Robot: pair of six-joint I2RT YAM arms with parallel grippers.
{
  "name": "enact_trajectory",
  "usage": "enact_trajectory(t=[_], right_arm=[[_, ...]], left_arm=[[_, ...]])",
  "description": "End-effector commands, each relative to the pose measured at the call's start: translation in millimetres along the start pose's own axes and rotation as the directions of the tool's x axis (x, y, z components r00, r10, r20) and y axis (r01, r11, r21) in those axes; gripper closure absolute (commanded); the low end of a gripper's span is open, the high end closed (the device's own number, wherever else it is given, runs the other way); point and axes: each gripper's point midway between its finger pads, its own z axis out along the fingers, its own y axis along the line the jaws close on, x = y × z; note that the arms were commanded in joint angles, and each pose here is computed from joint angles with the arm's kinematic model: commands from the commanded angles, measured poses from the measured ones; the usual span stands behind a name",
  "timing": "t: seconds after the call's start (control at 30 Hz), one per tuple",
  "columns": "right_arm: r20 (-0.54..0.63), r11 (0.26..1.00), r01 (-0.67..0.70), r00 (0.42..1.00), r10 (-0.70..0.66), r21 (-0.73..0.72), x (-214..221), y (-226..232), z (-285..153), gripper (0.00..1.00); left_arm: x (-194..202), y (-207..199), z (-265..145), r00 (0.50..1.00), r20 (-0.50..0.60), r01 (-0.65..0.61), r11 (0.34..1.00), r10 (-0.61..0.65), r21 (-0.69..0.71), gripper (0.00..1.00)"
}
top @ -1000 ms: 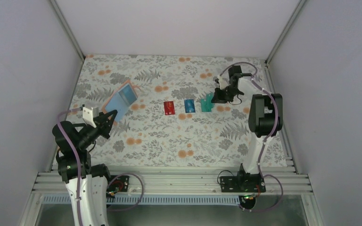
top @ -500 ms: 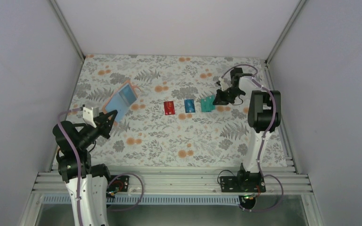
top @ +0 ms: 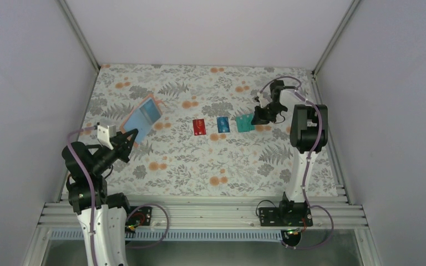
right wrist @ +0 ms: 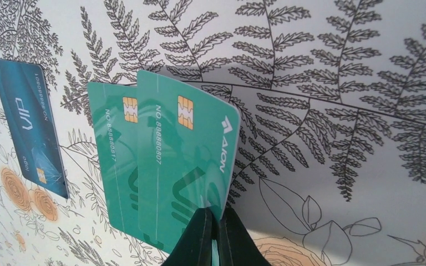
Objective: Take the credit cards out of the card holder
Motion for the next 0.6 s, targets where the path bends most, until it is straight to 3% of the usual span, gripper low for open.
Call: enact_trajectory(t=[0.0,0.1,0.23,0.37,0.5,0.57], right_arm=[[-0.066,0.990,-0.009,0.998,0.018,0.142,14,-35,19,0.96],[-0.063,0.986,-0.017,0.998,0.028,0.166,13,-39,17,0.92],[-0.036,0.982,-0.024,0.999,0.032,0.188,9,-40,10,0.67],[0.038,0.962,-0.063,0.998,0.054,0.266,-2,-41,-18,0.53],[0.166,0.923,-0.106,0.985,0.046,0.369,-18,-35,-67,0.46],[0.254,0.915,-0.084,0.967,-0.021,0.396,-30,-8,-93,0.46]], left_arm=[[-4,-1,0,1.000,0.013,-0.003,1.000,0.003,0.011,0.98],[-4,-2,0,1.000,0.013,0.001,1.000,-0.002,0.011,0.97],[-5,-3,0,1.000,0.012,-0.002,1.000,0.001,0.019,0.98],[-5,-6,0,1.000,0.012,-0.008,0.999,0.007,0.038,0.98],[-8,-16,0,0.999,0.019,-0.053,0.994,0.051,0.097,0.97],[-15,-28,-3,0.993,0.040,-0.120,0.982,0.115,0.144,0.98]])
